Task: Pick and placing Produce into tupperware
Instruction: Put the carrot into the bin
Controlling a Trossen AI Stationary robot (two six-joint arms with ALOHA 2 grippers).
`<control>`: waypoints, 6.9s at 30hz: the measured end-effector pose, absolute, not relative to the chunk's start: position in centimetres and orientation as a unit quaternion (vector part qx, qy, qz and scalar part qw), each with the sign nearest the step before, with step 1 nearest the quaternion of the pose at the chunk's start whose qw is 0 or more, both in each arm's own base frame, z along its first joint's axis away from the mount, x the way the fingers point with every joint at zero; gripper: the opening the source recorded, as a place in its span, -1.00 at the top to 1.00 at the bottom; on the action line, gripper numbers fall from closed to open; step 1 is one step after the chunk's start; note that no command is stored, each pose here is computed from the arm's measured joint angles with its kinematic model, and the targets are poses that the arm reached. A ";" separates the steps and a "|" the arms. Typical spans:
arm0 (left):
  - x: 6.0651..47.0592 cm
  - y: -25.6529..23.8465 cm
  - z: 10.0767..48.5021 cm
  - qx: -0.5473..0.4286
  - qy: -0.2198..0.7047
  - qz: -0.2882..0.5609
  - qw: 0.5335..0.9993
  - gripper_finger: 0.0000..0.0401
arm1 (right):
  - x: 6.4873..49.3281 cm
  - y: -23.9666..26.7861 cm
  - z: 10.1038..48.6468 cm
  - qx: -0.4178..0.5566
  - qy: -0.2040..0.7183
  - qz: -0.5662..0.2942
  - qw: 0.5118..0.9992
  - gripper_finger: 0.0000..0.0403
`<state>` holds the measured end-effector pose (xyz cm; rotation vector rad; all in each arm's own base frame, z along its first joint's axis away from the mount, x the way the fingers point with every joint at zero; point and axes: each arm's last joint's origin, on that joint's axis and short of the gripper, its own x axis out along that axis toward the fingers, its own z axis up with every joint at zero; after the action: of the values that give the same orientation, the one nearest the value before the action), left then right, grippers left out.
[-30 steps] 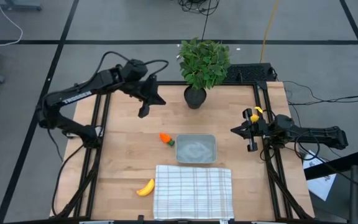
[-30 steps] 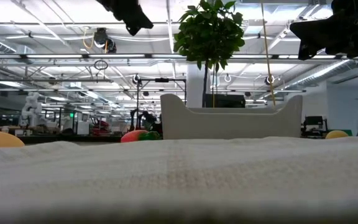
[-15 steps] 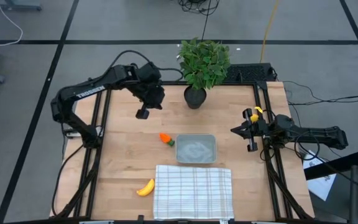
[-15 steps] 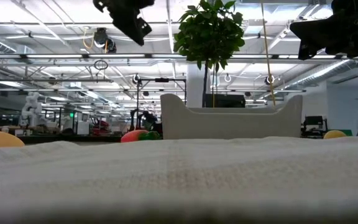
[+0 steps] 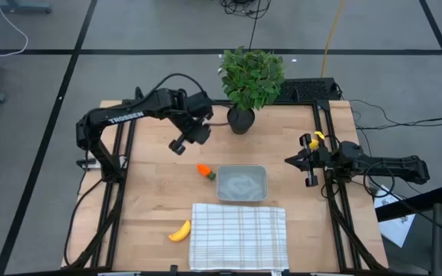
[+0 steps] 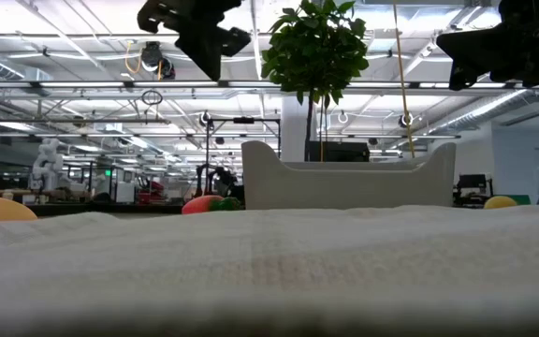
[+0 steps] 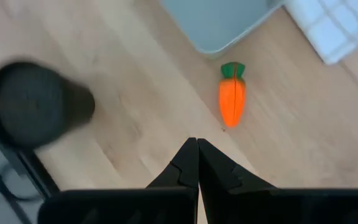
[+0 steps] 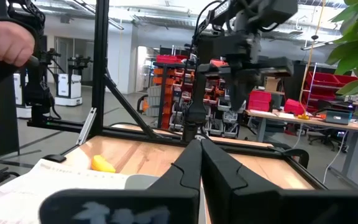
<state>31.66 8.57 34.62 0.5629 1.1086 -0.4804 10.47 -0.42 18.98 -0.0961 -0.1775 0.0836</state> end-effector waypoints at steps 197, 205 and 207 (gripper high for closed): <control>34.6 5.1 15.6 0.163 0.542 -0.227 0.793 -0.53 | 10.6 -0.4 18.3 -0.028 -0.062 0.044 0.997 1.00; 34.6 5.0 15.6 0.150 0.539 -0.232 0.796 -0.53 | 10.6 -0.4 18.3 -0.028 -0.062 0.044 0.997 1.00; 34.6 5.0 15.6 0.150 0.537 -0.232 0.797 -0.53 | 10.6 -0.4 18.3 -0.028 -0.062 0.044 0.997 1.00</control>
<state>34.65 5.00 15.59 0.3220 1.1524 -0.4973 10.63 -0.44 18.32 -0.0556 -0.1233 0.0875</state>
